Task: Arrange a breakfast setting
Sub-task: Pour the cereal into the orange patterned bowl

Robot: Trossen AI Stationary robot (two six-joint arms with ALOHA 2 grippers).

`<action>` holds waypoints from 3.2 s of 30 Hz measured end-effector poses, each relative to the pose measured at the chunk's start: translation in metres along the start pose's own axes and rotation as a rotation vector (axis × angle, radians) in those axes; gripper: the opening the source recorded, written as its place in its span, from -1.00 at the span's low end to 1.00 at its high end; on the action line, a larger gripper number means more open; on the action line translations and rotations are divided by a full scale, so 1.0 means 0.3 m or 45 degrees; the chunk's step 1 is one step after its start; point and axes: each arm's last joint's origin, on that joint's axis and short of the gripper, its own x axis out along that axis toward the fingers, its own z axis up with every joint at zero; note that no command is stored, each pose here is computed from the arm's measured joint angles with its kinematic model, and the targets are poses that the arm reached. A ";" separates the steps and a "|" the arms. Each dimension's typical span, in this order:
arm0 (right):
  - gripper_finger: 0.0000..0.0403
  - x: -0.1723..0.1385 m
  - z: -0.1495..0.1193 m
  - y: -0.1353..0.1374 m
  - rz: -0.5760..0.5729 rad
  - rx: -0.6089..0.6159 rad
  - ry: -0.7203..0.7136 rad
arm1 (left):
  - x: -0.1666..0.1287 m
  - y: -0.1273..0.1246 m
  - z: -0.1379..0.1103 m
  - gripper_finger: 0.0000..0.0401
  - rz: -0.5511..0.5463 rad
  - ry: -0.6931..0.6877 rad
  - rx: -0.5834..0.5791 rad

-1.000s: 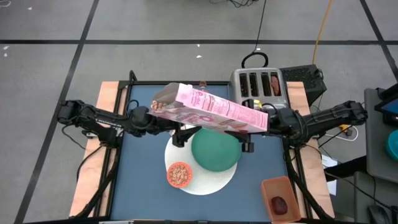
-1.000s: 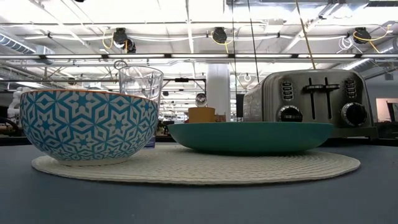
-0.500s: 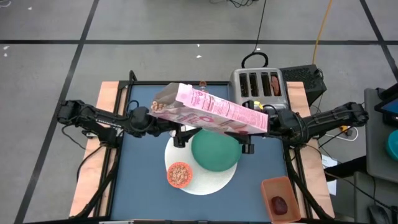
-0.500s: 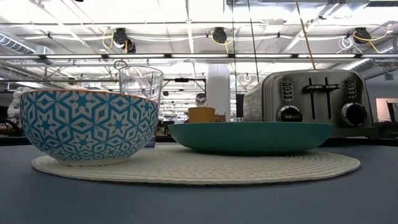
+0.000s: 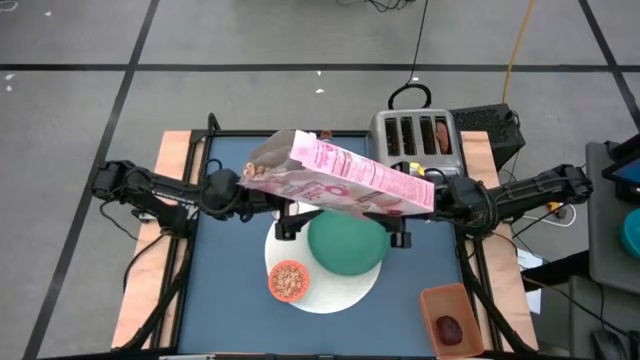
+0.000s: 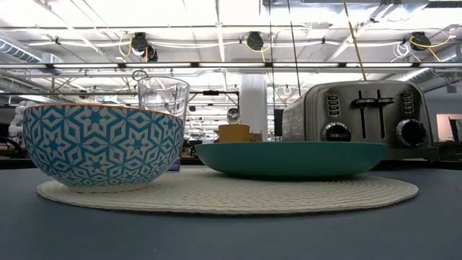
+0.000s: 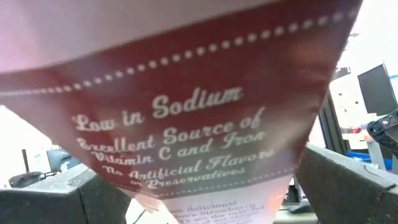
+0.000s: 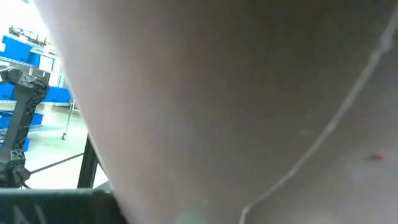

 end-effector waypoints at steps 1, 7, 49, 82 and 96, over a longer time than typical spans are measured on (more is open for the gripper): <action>0.08 0.000 0.000 0.000 0.000 0.001 0.001 | 0.000 0.000 0.000 0.98 0.000 0.000 -0.002; 0.08 0.000 -0.001 0.000 0.000 0.001 0.002 | 0.000 0.000 0.000 0.91 -0.001 0.000 -0.001; 0.21 0.000 -0.005 0.000 -0.004 0.001 0.013 | 0.000 0.000 0.001 -0.02 0.001 0.002 -0.004; 0.60 -0.112 0.043 -0.031 -0.023 -0.034 0.234 | -0.013 0.024 0.048 -0.03 0.066 -0.029 0.039; 0.60 -0.125 0.037 -0.031 -0.009 -0.001 0.289 | -0.031 0.063 0.090 -0.03 0.105 -0.045 0.065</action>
